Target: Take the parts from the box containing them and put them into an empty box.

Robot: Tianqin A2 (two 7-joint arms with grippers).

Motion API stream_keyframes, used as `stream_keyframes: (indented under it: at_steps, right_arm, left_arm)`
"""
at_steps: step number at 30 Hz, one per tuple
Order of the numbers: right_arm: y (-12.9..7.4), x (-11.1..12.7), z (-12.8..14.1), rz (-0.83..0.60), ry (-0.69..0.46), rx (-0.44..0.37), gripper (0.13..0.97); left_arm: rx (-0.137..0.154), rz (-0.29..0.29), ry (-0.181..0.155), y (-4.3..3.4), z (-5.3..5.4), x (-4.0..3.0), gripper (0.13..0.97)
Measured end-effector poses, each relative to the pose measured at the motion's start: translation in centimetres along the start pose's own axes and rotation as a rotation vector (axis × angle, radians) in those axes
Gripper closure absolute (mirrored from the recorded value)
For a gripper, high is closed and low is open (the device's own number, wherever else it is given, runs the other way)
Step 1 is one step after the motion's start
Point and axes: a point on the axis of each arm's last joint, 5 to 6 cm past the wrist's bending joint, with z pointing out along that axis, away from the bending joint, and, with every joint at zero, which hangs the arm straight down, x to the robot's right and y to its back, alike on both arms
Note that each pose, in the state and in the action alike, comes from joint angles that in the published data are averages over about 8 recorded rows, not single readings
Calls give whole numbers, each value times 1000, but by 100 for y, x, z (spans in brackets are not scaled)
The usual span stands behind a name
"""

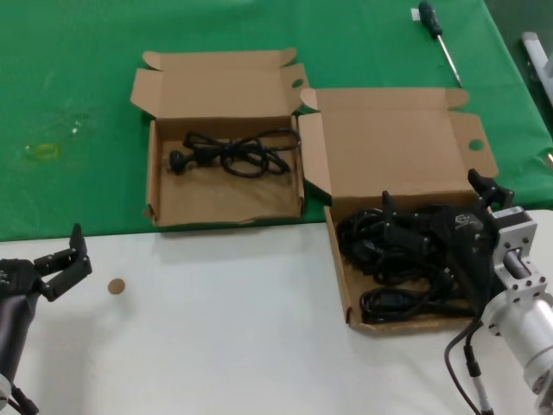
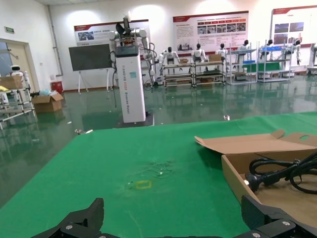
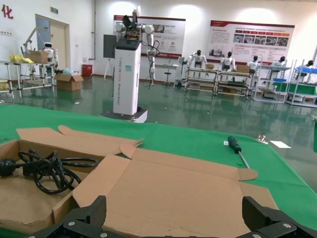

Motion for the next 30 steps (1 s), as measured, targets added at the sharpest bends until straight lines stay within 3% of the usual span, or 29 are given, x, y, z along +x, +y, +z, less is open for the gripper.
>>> stream_keyframes:
  at_steps: [30]
  right_arm:
    - [0,0,0,0,0,0,130]
  left_arm:
    - [0,0,0,0,0,0,132]
